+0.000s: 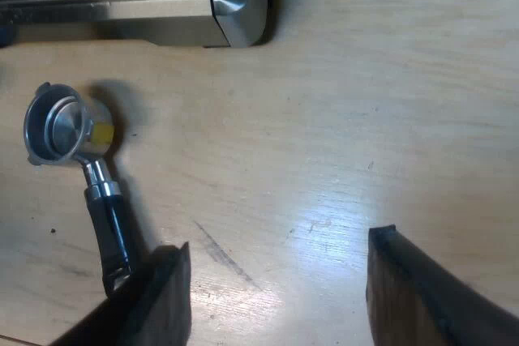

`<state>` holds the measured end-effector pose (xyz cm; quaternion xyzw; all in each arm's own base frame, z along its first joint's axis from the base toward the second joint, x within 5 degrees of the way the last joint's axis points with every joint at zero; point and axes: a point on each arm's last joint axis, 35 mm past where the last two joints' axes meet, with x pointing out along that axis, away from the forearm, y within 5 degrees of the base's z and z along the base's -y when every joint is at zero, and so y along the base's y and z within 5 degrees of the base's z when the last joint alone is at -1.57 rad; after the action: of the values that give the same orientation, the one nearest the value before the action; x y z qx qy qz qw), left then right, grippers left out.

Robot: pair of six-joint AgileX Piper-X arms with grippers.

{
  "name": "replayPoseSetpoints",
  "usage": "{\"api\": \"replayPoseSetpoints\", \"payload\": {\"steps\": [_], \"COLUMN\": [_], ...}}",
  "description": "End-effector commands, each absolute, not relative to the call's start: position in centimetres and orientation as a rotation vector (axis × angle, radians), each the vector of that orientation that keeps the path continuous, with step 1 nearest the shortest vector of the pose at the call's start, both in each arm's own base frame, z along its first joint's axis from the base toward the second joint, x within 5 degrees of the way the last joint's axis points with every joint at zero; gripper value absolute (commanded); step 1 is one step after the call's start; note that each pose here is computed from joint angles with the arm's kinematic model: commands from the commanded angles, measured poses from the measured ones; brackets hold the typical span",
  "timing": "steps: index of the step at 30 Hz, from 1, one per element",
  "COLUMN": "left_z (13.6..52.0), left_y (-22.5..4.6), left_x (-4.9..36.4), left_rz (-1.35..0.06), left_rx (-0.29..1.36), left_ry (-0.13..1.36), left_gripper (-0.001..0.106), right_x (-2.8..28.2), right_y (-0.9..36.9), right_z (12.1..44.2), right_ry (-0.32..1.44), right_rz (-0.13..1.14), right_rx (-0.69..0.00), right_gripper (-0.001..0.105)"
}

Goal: Put the handle in the coffee machine

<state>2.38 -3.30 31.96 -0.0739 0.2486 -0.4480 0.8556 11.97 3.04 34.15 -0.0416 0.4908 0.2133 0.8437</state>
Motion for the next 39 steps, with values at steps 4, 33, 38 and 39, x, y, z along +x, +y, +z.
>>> {"api": "replayPoseSetpoints", "payload": {"steps": [4,33,38,39], "left_z": [32.0,31.3,31.3,31.3], "left_y": [-4.2,-6.1,-6.1,-6.1], "left_x": [3.0,4.3,4.3,4.3], "left_rz": [-1.028,-1.154,-1.159,-1.159], "left_rx": [-0.145,-0.089,-0.091,-0.091], "left_ry": [0.584,0.715,0.716,0.716], "left_gripper": [0.08,0.08,0.08,0.08], "right_x": [12.7,14.9,12.9,12.6], "right_y": [4.2,13.6,14.5,14.7], "right_z": [34.0,27.3,23.0,22.7], "right_ry": [1.072,1.313,1.389,1.394], "right_rz": [0.531,0.671,0.659,0.659], "right_rx": [-0.134,-0.431,-0.408,-0.406], "right_gripper": [0.05,0.022,0.0,0.0]}}
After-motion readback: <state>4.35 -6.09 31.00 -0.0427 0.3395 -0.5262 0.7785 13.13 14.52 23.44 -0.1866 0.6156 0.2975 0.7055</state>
